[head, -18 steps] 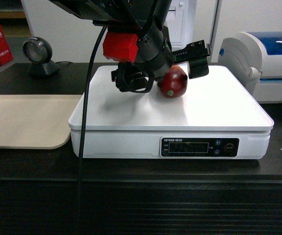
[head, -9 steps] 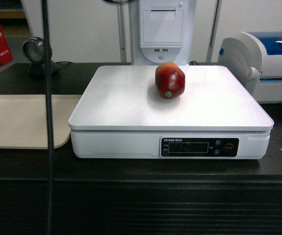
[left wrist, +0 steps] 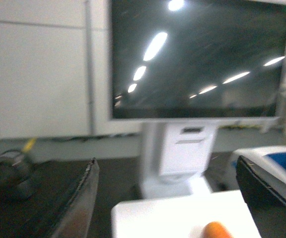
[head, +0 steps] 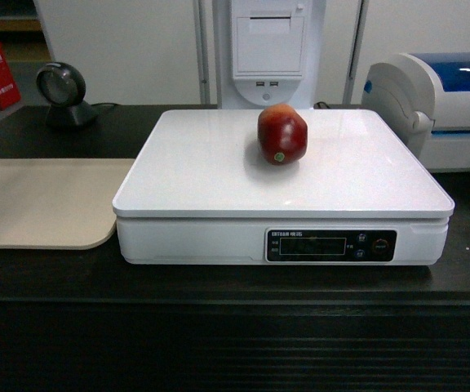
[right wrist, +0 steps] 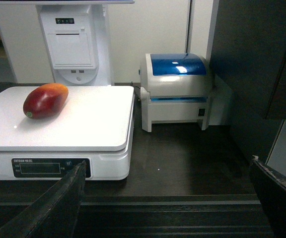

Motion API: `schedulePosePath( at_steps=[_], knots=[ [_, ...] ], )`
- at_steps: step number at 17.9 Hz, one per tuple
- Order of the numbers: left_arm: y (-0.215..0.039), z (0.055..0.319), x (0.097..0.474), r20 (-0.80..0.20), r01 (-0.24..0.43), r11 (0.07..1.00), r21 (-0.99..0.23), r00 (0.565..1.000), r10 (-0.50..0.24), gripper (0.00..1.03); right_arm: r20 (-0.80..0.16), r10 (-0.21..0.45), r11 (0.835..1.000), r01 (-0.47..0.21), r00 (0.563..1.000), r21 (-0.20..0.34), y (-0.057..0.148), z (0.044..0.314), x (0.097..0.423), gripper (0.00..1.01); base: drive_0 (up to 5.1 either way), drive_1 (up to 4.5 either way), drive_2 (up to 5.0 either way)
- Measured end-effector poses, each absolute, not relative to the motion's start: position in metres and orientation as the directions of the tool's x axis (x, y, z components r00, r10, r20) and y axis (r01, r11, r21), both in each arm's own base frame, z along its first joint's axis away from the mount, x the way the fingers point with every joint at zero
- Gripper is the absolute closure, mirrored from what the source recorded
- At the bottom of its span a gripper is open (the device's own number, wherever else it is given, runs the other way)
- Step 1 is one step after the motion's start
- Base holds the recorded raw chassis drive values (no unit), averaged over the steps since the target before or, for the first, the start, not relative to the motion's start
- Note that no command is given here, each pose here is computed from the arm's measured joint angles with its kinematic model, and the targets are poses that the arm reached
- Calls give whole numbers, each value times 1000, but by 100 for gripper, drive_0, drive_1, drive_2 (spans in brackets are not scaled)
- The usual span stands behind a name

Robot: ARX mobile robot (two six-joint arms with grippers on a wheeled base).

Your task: Place dark red mango on scale at checkout

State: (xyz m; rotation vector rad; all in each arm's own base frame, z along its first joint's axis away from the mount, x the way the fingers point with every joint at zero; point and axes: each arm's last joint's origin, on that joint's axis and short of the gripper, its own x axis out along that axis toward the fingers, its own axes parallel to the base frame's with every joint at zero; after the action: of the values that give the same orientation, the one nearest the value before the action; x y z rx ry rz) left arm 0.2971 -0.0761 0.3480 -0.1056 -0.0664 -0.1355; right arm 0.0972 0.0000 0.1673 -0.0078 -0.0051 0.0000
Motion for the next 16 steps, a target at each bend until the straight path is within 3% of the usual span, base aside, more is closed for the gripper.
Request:
schedulePosePath(
  at_steps=[1, 2, 4, 8, 11, 14, 16],
  knots=[
    [-48, 326, 271, 37, 23, 998, -53, 999, -21, 36, 5, 0, 1000, 0, 1000, -8, 0, 167, 97, 3, 0, 0, 0],
    [-34, 310, 257, 38, -26, 999, -42, 999, 27, 47, 5, 0, 1000, 0, 1000, -8, 0, 167, 97, 3, 0, 0, 0],
    [-28, 276, 233, 20, -6, 1000, -21, 1000, 7, 71, 5, 0, 1000, 0, 1000, -8, 0, 167, 97, 3, 0, 0, 0],
    [-19, 243, 209, -2, 1, 1000, -18, 1000, -2, 101, 5, 0, 1000, 0, 1000, -8, 0, 167, 97, 3, 0, 0, 0],
    [-13, 227, 192, 4, -11, 1000, -15, 1000, 11, 101, 5, 0, 1000, 0, 1000, -8, 0, 167, 97, 3, 0, 0, 0],
    [-7, 212, 178, -7, 20, 1000, -14, 1000, -20, 101, 5, 0, 1000, 0, 1000, -8, 0, 167, 97, 3, 0, 0, 0],
    [2, 203, 167, -3, -19, 1000, -14, 1000, 19, 101, 5, 0, 1000, 0, 1000, -8, 0, 167, 97, 3, 0, 0, 0]
  ],
)
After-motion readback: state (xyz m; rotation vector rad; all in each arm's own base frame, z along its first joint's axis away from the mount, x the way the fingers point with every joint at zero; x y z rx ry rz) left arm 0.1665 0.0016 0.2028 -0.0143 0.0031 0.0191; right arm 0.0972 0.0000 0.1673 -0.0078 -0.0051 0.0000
